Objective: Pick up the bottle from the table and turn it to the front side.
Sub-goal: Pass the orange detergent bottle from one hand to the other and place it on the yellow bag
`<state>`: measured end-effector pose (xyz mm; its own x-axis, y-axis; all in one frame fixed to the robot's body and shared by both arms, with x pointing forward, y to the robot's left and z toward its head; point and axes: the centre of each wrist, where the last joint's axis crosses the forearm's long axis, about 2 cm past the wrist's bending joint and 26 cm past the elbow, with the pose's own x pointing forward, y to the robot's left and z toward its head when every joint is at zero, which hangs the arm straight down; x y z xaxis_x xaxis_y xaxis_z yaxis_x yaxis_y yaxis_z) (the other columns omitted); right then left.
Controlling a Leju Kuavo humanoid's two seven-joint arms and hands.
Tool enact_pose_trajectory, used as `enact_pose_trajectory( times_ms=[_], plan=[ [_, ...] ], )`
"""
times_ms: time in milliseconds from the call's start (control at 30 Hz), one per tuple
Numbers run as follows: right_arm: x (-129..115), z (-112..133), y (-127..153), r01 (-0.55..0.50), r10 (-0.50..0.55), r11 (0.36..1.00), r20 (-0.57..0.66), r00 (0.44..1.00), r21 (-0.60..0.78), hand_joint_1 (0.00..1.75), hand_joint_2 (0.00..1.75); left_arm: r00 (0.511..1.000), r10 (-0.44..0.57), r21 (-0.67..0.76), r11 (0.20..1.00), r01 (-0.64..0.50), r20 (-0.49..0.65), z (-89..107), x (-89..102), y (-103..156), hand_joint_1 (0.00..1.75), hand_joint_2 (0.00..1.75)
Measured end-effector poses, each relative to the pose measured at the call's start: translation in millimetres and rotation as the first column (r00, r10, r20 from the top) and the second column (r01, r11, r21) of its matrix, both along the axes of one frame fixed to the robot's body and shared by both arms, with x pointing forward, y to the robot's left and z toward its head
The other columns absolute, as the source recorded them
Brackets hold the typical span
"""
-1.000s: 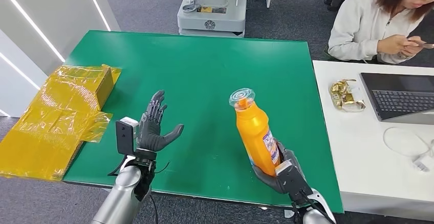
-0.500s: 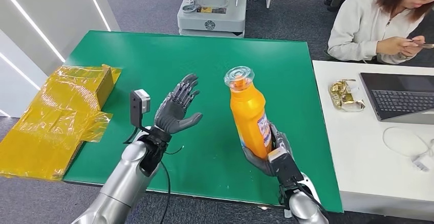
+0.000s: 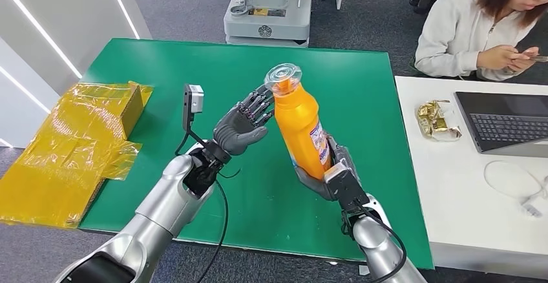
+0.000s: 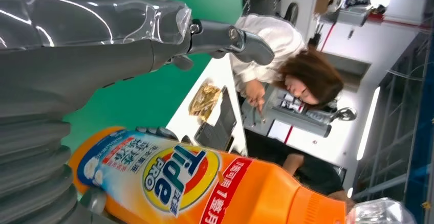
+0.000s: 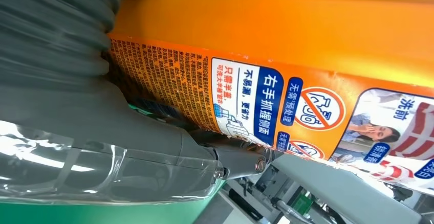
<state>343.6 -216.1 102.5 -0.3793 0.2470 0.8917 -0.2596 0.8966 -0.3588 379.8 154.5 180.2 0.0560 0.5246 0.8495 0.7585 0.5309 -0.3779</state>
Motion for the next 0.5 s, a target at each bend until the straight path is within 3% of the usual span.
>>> enact_pose_trajectory(
  times_ms=[167, 500],
  plan=[
    [3.1, -0.2, 1.1, -0.004, 0.004, 0.998, 0.011, 1.000, -0.055, 1.75, 1.75, 0.999, -0.048, -0.021, 0.999, 0.047, -0.025, 2.3, 3.4, 1.4, 0.00, 1.75],
    [5.5, -7.3, -10.7, -0.003, 0.003, 0.993, 0.000, 1.000, -0.122, 1.75, 1.75, 0.999, -0.029, 0.013, 0.999, 0.029, -0.020, 8.0, 11.0, 13.7, 0.00, 1.75]
  ],
)
